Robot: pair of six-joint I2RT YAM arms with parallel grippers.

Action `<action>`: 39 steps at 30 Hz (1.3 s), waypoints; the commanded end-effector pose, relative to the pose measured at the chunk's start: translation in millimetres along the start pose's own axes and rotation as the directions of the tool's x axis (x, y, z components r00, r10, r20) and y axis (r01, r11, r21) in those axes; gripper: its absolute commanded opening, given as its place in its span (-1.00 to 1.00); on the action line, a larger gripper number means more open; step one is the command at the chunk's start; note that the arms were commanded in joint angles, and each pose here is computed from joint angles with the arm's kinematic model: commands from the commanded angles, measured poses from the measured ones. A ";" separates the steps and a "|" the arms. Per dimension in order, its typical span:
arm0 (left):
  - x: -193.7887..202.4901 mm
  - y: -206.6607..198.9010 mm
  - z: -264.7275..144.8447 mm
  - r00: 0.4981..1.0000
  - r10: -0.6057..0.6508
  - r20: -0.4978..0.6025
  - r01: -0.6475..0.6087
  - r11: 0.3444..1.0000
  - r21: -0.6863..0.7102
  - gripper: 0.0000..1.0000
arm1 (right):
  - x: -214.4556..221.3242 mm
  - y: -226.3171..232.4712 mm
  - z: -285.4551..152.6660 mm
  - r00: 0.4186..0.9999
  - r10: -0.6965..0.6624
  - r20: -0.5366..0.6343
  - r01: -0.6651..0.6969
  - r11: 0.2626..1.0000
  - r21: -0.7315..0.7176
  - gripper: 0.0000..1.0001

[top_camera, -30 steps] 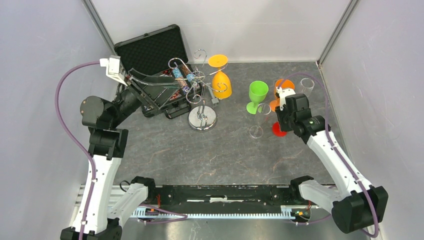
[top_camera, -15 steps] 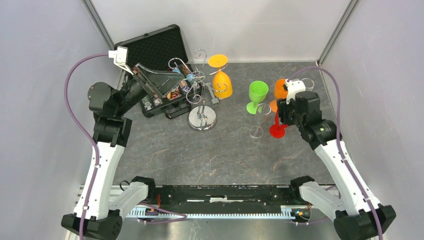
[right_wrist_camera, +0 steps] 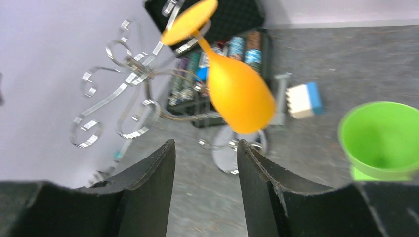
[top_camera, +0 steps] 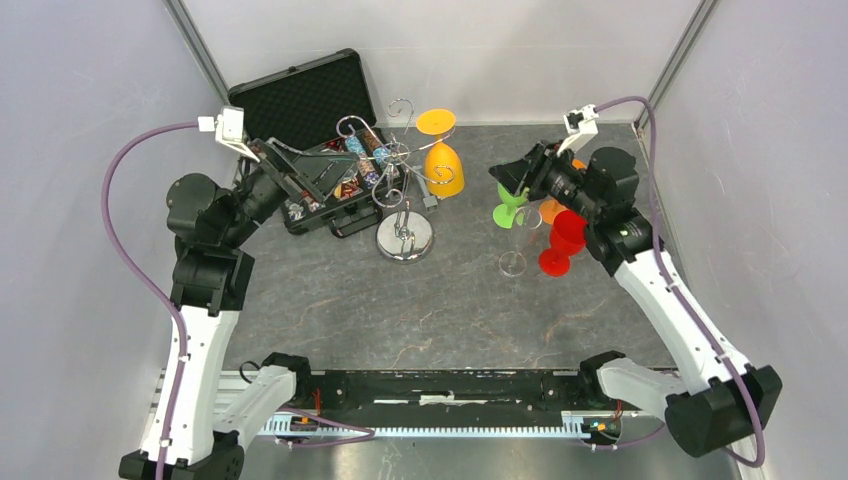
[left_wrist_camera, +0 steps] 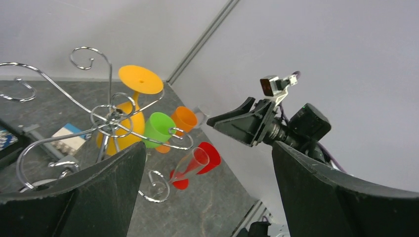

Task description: Take the wine glass off the wine glass rack

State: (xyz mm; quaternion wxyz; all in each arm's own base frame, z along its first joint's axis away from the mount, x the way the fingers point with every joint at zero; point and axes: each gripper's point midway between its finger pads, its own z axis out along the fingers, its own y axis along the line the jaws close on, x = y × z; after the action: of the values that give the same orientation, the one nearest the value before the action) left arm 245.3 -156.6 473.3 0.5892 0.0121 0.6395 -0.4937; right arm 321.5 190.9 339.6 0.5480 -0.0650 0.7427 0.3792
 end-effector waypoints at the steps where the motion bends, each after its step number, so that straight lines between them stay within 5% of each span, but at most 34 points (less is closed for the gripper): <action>1: -3.1 13.7 -7.0 0.996 0.089 0.012 -0.087 0.992 -0.088 1.00 | -56.5 53.2 16.8 0.970 0.184 0.162 -0.156 0.973 -0.169 0.08; 14: 9.3 43.1 -31.2 0.985 0.170 -0.006 -0.166 0.956 -0.242 1.00 | -72.8 38.8 100.4 0.956 0.216 0.198 -0.222 0.975 0.006 0.19; 24: 27.7 57.5 -27.8 0.990 0.137 -0.032 -0.141 0.962 -0.235 1.00 | -69.3 41.1 141.1 0.956 0.248 0.157 -0.250 0.968 -0.009 0.23; 39: 53.7 109.1 -29.2 0.990 0.112 -0.084 -0.135 0.918 -0.372 1.00 | -62.8 55.8 147.8 0.948 0.302 0.099 -0.294 0.952 -0.088 -0.16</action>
State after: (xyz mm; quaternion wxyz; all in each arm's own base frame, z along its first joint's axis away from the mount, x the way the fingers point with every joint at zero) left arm 262.7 -123.0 369.1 0.5734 -0.0447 0.7341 -0.3610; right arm 436.2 295.9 374.6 0.5167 0.0633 0.7239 0.4527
